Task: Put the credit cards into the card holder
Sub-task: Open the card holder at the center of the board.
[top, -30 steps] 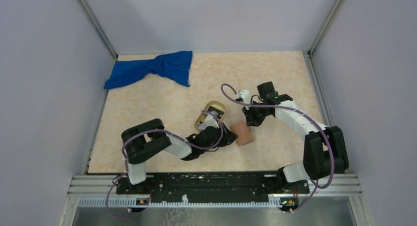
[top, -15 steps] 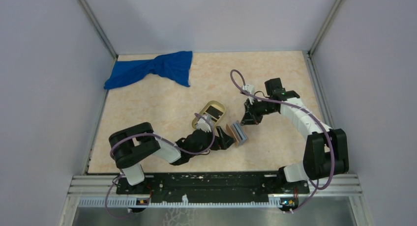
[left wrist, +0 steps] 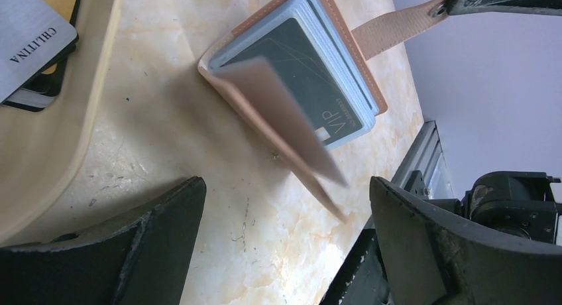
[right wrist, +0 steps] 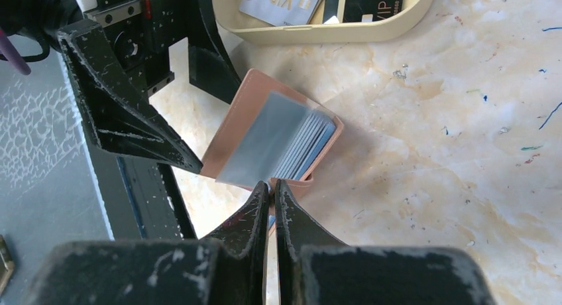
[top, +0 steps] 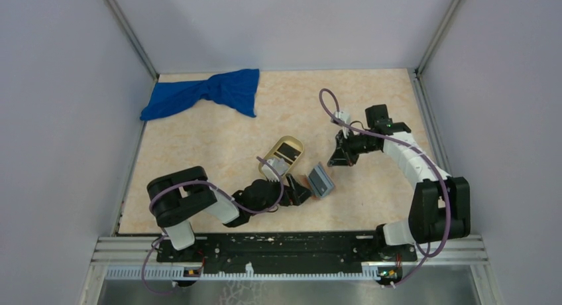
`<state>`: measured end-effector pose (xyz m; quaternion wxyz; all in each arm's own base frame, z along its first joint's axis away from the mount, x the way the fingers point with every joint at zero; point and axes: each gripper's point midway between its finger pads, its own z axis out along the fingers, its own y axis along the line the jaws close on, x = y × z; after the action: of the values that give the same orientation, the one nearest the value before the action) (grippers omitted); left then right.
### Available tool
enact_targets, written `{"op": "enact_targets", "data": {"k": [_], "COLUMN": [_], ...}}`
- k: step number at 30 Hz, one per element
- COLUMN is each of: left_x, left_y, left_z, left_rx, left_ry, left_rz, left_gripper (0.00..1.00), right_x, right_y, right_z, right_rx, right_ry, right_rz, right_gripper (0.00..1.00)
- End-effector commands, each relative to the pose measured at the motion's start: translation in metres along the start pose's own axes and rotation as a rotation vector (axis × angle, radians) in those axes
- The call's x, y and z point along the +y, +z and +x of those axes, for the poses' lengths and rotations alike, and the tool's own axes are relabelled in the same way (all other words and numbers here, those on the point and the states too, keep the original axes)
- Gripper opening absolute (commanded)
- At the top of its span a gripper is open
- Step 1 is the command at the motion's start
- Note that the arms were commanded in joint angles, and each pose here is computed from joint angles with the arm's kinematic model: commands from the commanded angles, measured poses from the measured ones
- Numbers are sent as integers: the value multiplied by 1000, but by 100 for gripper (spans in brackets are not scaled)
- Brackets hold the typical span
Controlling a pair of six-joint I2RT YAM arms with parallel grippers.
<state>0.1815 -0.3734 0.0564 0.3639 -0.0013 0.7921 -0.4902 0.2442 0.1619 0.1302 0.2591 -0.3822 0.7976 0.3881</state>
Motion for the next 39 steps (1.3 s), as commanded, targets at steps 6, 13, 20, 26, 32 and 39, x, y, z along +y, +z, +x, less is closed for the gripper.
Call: {"op": "enact_targets", "data": {"k": [6,13,20,26,32,39], "left_x": [-1,13,18,12,-9,-25], "left_y": [4,2,-10,-16,-10,6], "left_z": [-2,0,-11,-16,-20,-18], "left_rx": [-3,25,25,33,42,58], "left_ry": [-27,18,93,146,175,211], "left_rz": [-7,-92,-179,-177,-106,-45], "left_gripper": [94,88,74,66,49,36], "right_x": [17,26,0,-23,-74,-87], "right_y": [-12,-20,-21,-18,-19,-23], "right_z": [-18,-17,-6,4,42,48], "right_rx": [-73,-97,-63,-16,136,185], "right_ry": [-83,-113,-83,-37,35,42], "right_rz": [-51,-91,25,124,343,395], "right_gripper": [0,0,0,0,0,29]}}
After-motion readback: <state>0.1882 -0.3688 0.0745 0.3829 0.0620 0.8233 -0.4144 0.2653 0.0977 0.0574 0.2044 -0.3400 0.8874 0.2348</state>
